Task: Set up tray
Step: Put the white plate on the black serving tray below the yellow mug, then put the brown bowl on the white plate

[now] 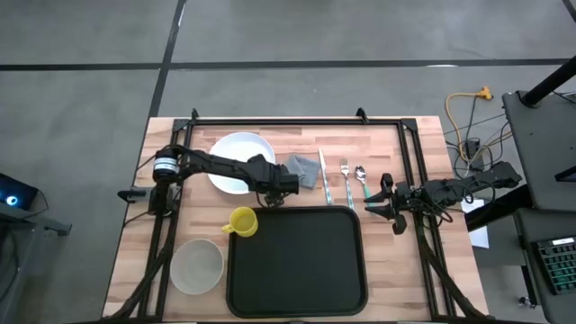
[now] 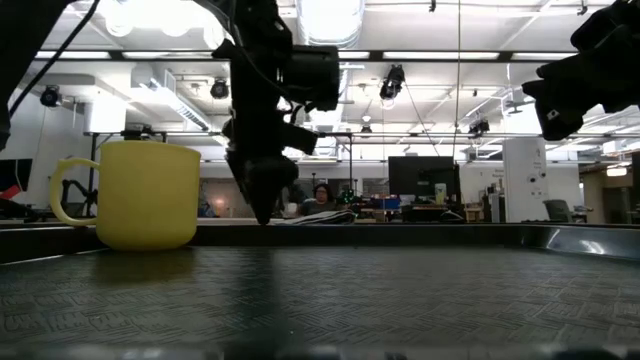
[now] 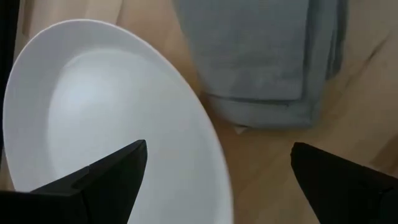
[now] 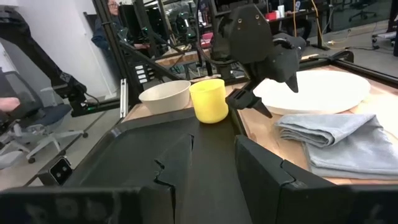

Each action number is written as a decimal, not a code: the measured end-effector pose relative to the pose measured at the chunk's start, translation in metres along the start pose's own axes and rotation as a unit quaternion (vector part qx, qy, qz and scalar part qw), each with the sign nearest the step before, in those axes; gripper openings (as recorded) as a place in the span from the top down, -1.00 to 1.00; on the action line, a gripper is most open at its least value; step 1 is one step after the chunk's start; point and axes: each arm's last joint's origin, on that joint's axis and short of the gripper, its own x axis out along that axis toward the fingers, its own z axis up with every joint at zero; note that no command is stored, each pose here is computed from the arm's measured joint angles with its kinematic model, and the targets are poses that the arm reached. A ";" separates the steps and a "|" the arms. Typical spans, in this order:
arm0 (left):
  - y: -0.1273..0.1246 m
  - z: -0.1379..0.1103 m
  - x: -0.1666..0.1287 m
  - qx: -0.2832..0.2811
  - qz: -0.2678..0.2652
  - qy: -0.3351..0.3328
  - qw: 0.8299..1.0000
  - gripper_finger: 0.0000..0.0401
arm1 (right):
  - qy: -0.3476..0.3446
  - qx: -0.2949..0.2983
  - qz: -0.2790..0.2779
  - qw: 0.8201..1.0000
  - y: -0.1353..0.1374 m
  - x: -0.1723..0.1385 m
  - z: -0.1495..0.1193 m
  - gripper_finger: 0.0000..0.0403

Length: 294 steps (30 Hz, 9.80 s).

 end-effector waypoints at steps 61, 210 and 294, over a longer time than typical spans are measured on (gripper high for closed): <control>-0.044 0.008 -0.101 0.092 -0.066 -0.093 0.989 1.00 | 0.000 0.000 0.000 1.000 0.000 0.000 0.000 0.45; -0.208 -0.187 -0.150 0.244 -0.396 -0.021 0.885 0.04 | 0.000 0.000 0.000 1.000 0.000 0.000 0.000 0.45; -0.139 -0.212 -0.147 -0.053 -0.105 0.175 0.978 0.03 | 0.000 0.000 0.000 1.000 0.000 0.000 0.000 0.45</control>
